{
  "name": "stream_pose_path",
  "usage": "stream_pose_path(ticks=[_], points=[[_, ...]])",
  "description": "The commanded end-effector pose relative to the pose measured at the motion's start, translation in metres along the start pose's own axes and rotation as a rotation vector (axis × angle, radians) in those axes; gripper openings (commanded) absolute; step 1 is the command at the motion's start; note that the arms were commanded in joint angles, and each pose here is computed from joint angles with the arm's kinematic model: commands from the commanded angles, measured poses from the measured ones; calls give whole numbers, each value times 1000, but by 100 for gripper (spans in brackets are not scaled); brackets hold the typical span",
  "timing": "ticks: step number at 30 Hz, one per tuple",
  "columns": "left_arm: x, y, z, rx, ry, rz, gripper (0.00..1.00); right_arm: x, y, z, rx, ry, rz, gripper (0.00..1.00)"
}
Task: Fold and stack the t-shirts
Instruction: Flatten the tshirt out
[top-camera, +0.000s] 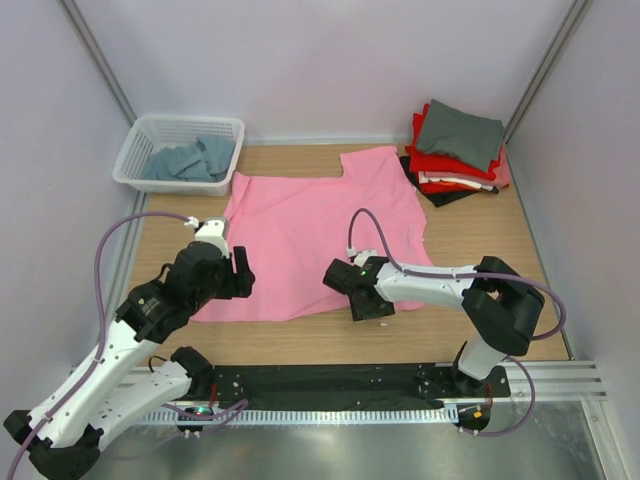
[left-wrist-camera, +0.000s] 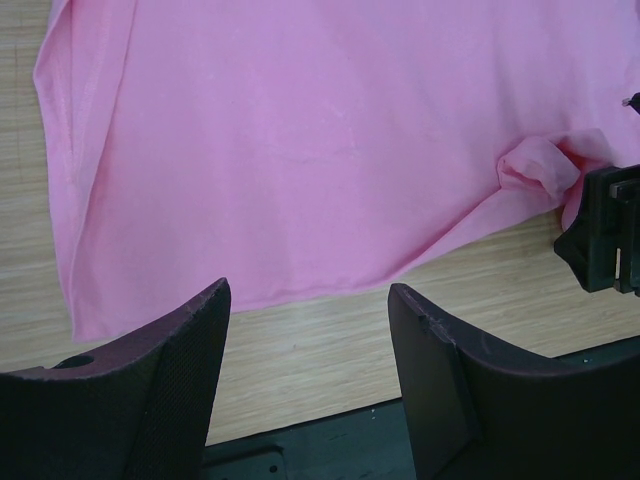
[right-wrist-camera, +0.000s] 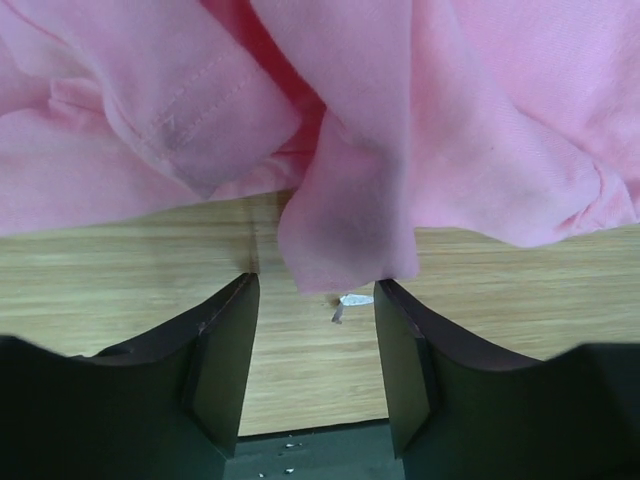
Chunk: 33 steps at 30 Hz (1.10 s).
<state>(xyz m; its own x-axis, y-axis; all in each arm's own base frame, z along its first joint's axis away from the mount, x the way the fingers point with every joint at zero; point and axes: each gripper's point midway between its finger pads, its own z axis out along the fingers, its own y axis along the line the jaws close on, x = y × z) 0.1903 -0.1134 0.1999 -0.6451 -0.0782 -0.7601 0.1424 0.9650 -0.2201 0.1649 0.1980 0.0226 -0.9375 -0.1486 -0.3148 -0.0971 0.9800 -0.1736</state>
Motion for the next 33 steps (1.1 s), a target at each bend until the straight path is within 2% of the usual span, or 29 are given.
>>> stream_pose_path(ticks=[1, 4, 5, 12, 17, 24, 28, 29, 30, 31, 33], points=[[-10, -5, -1, 28, -44, 0, 66, -15, 1, -3, 18, -62, 16, 54], [-9, -5, 0, 25, -40, 2, 66, -13, -3, 1, 32, -66, 12, 43], [-10, -5, 0, 26, -41, 2, 66, -11, -6, 3, 45, -68, 7, 32], [-9, -4, 1, 20, -38, 3, 66, -8, -15, 2, 48, -86, -15, 1], [-9, -3, 1, 14, -41, -1, 66, -5, -25, -21, 13, -87, 5, 1], [-10, -2, 0, 6, -44, -3, 66, 17, -85, -80, 58, -82, 121, 1], [-10, -1, 0, 0, -49, -7, 66, 39, -111, -82, 114, -57, 231, 1], [-10, 0, 0, -1, -46, -6, 66, 47, -118, -77, 139, -44, 238, 5], [-10, -1, 0, 2, -48, -5, 66, 49, -122, -75, 147, -54, 275, 15], [-10, -1, 1, 3, -47, -5, 66, 53, -125, -73, 148, -55, 286, 49], [-9, -2, 2, 8, -38, -1, 66, 56, -128, -73, 154, -54, 308, 84]])
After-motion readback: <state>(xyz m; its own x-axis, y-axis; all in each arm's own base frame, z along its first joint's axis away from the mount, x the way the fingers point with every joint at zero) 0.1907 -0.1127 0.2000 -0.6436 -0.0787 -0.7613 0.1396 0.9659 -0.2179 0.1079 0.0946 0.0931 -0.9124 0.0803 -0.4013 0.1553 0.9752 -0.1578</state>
